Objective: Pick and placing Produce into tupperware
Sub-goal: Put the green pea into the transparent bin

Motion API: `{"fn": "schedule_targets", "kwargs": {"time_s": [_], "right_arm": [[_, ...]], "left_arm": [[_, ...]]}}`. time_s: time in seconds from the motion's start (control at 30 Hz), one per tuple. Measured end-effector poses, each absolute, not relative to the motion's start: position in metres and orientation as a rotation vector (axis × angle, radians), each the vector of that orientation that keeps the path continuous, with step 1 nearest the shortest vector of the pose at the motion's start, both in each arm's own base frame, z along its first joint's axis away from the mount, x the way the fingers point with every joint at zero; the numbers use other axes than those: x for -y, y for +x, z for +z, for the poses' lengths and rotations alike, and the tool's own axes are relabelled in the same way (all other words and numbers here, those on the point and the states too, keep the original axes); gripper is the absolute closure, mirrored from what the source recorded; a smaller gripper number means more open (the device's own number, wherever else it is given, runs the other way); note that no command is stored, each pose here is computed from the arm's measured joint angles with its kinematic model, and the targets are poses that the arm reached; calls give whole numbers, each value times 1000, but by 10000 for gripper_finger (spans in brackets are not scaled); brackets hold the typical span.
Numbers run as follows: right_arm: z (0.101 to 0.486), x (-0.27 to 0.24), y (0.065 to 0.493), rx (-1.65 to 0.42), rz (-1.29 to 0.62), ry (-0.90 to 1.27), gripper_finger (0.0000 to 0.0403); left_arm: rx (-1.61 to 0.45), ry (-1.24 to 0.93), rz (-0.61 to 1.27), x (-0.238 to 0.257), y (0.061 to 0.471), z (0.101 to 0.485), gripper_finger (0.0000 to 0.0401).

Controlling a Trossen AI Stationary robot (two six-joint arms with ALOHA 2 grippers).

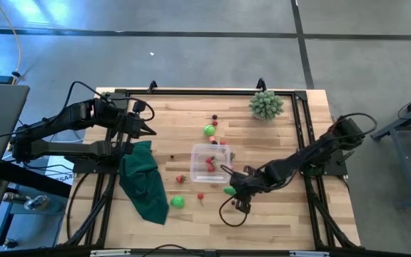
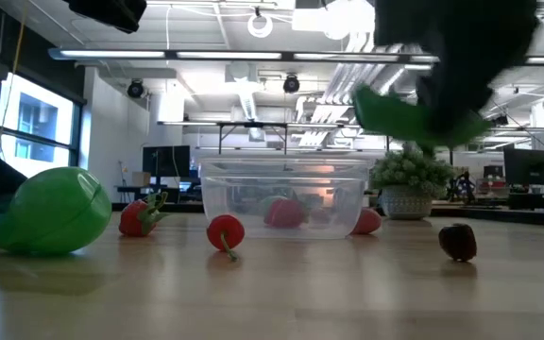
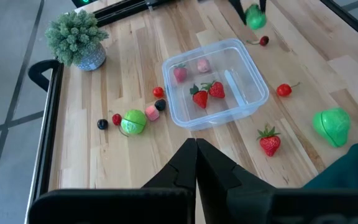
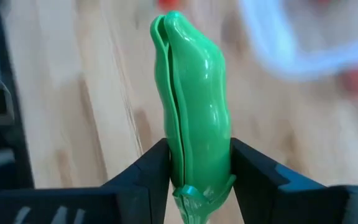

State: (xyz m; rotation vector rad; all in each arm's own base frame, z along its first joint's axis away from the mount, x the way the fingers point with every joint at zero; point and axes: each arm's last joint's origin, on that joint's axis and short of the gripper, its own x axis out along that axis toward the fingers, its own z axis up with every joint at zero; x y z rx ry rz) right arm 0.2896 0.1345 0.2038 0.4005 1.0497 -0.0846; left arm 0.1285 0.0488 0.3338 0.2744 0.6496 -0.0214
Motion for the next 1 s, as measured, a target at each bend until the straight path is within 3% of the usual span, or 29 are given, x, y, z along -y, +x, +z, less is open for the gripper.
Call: {"fn": "schedule_targets", "kwargs": {"time_s": [0.2,0.43,0.67,1.0], "right_arm": [[257,-107,311,-832,-194,309,272],[285,-48,354,-838,-251,239,272],[236,-10,402,-1116,-174,247,272],[200,-15,421,-1334,-91,205,272]], "left_arm": [[-649,275,-22,-49,129,334,400],[-649,275,-22,-49,129,334,400],[-649,275,-22,-49,129,334,400],[-649,275,-22,-49,129,334,400]]}}
